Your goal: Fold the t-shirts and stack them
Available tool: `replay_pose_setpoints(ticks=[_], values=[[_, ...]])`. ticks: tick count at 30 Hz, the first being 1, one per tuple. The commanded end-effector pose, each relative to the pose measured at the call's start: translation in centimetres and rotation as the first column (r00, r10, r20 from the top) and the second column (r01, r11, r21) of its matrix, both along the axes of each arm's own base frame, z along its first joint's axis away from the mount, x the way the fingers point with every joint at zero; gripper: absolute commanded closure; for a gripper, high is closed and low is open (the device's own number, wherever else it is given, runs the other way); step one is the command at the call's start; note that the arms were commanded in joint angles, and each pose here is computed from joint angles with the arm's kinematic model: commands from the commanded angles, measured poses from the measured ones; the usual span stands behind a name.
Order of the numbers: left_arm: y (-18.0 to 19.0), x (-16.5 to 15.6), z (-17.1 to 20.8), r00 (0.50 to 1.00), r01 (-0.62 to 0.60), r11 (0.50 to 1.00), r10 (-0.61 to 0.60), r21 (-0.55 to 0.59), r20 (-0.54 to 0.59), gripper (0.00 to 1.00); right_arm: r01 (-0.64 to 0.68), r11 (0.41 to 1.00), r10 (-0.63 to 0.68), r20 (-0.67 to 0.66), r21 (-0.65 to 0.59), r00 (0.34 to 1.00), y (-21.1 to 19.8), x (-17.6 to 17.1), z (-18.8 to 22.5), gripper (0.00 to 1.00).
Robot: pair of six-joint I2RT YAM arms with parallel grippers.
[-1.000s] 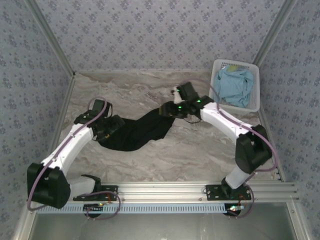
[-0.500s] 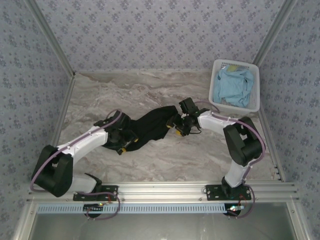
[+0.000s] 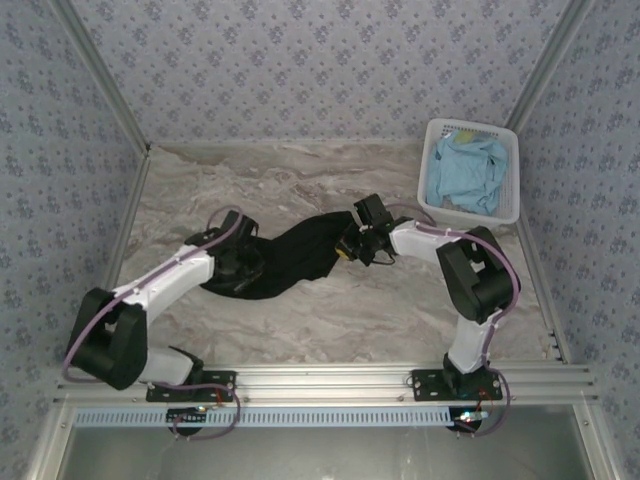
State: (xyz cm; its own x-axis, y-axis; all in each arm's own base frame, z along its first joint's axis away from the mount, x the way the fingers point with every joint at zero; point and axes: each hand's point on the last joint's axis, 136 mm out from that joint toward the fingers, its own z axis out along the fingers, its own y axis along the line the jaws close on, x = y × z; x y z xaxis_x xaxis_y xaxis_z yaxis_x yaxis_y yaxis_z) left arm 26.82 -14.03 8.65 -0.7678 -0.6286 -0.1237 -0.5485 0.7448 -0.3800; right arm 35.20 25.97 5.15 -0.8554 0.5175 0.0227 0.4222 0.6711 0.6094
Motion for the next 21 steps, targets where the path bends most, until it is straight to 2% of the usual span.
replay_pose_setpoints(ticks=[1, 6, 10, 14, 18, 21], values=[[1.5, 2.7, 6.5, 0.983, -0.018, 1.0, 0.018, -0.004, 0.182, 1.0, -0.008, 0.998, 0.022, 0.227, -0.063, 0.974, -0.7, 3.1, 7.8, 1.0], [2.4, 6.8, 15.2, 0.921, 0.0, 0.998, 0.025, -0.064, 0.388, 1.0, -0.002, 0.995, 0.047, 0.452, -0.099, 0.891, -1.6, 6.3, 17.8, 1.0], [3.6, 9.9, 22.8, 0.843, 0.01, 0.997, 0.034, -0.08, 0.536, 1.0, -0.008, 0.994, 0.077, 0.624, -0.113, 0.778, -2.1, 8.7, 26.5, 1.0], [4.6, 12.5, 30.5, 0.734, 0.035, 0.998, 0.016, -0.061, 0.679, 1.0, -0.016, 0.994, 0.094, 0.761, -0.109, 0.641, -2.5, 10.1, 35.2, 1.0], [5.8, 14.3, 36.8, 0.616, 0.027, 0.999, 0.003, -0.025, 0.787, 1.0, -0.026, 0.997, 0.072, 0.849, -0.068, 0.523, -3.2, 11.3, 41.7, 1.0], [6.9, 15.1, 42.1, 0.509, 0.003, 1.0, -0.006, 0.005, 0.861, 1.0, -0.037, 0.999, 0.052, 0.902, -0.04, 0.429, -3.9, 11.9, 45.6, 1.0]])
